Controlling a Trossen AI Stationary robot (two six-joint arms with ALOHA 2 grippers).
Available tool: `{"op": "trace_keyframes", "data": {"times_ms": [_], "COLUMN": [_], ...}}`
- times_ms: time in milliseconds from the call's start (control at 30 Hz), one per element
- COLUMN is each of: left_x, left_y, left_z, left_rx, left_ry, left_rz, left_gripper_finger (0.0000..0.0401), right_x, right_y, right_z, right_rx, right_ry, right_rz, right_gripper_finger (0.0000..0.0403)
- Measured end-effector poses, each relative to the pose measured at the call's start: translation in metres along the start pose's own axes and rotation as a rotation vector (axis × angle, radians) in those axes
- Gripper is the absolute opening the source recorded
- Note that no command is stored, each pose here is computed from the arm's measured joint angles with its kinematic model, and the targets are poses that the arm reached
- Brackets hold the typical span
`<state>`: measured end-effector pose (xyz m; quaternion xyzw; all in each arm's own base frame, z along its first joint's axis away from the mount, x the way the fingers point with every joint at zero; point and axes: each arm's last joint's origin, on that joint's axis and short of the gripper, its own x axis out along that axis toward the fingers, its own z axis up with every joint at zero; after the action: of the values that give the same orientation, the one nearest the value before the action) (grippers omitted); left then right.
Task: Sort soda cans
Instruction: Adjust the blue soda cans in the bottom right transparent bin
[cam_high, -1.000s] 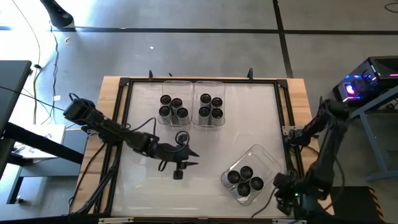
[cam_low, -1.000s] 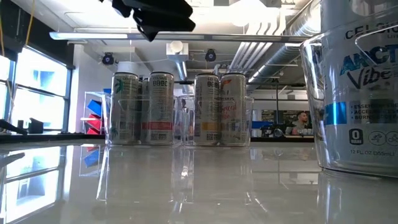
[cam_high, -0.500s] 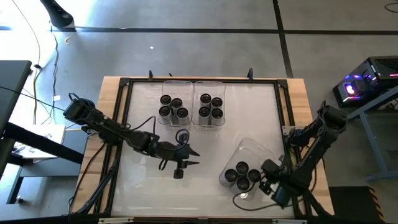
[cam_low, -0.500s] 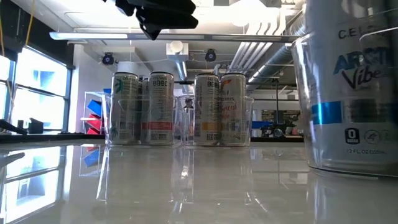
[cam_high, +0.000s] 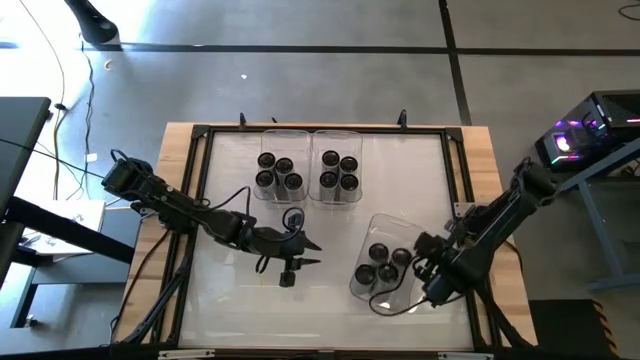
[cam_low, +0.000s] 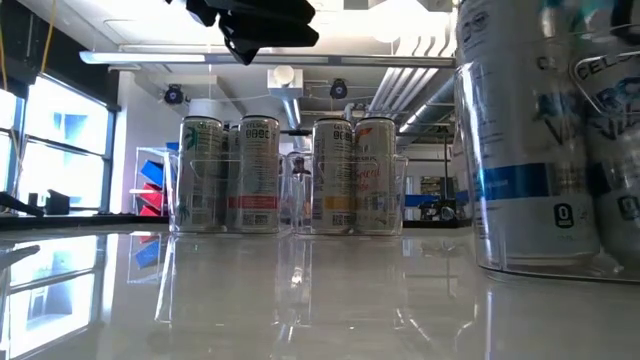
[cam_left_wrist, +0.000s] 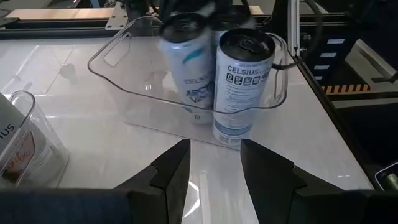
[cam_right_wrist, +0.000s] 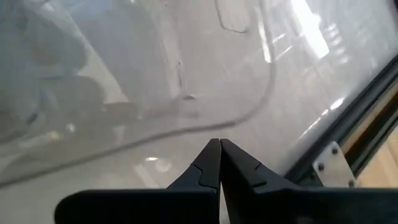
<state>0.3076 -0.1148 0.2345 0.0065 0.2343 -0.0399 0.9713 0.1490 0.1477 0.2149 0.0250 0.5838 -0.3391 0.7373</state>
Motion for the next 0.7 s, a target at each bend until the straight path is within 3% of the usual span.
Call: {"op": "trace_keyframes", "data": {"times_ms": [333, 500, 700], "left_x": [0.0, 0.0, 0.0], "left_y": [0.0, 0.0, 0.0], "left_z": [0.0, 0.0, 0.0], "left_rx": [0.0, 0.0, -0.001], "left_ry": [-0.001, -0.001, -0.001], "left_rz": [0.0, -0.001, 0.0], "left_gripper_finger": [0.0136, 0.0136, 0.0136], "right_x": [-0.053, -0.067, -0.069], "right_y": [-0.012, -0.006, -0.004], "right_z": [-0.009, -0.017, -0.016], "right_rx": [-0.006, -0.012, 0.02], "right_ry": [0.039, -0.076, -0.18], "right_rz": [0.255, 0.361, 0.374], "right_gripper_finger": [0.0, 0.0, 0.0002]}}
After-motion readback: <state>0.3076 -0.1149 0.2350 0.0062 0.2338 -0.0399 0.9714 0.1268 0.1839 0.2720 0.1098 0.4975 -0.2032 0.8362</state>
